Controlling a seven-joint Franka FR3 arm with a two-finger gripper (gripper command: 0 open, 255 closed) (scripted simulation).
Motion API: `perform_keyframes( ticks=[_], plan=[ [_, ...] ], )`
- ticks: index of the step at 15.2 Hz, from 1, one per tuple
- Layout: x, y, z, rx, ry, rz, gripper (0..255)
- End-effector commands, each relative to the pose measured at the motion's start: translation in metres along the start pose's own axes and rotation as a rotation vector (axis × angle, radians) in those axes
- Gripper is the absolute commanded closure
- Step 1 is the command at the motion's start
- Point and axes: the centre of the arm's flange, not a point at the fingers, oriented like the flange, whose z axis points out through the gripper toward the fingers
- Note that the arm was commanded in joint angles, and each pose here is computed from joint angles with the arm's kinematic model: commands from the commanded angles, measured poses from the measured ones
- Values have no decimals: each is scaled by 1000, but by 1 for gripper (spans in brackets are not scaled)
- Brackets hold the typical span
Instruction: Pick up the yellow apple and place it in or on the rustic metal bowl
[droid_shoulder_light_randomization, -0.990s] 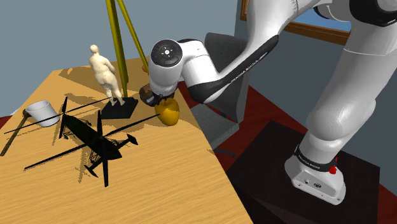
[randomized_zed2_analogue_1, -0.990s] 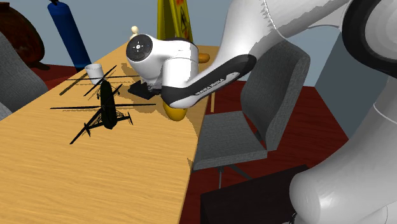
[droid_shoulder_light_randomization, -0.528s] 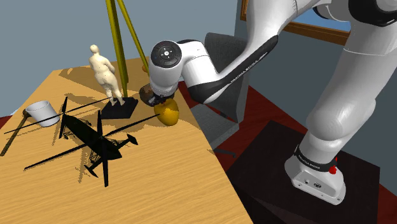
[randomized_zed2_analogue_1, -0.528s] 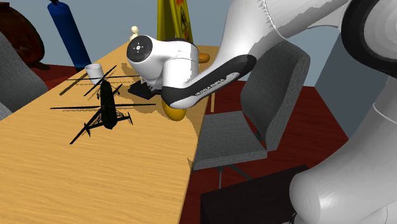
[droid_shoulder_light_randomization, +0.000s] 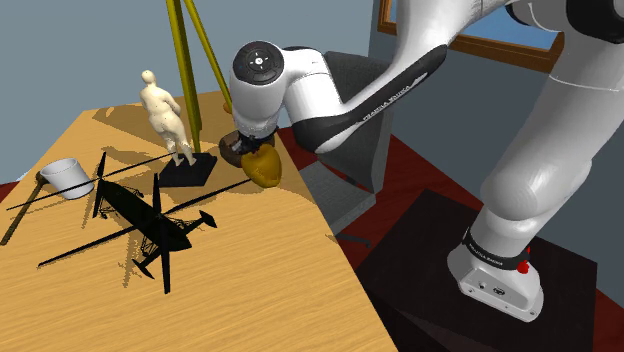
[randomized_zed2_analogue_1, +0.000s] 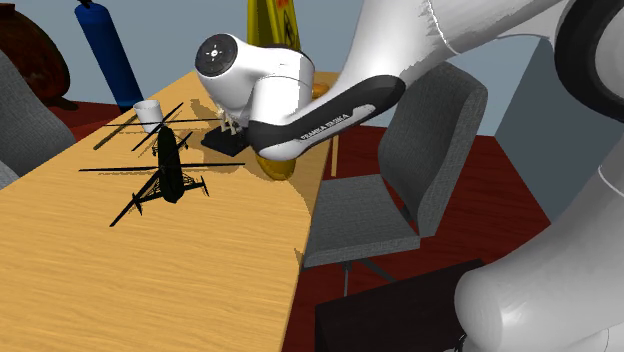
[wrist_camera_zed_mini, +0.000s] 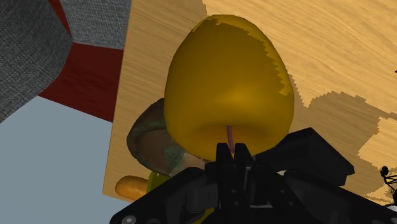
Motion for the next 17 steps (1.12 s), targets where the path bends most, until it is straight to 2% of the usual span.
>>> perform_keyframes(
  ticks=[1, 17],
  plan=[
    [7, 2, -9, 0, 0, 0, 255],
    [58, 19, -73, 0, 0, 0, 255]
  ],
)
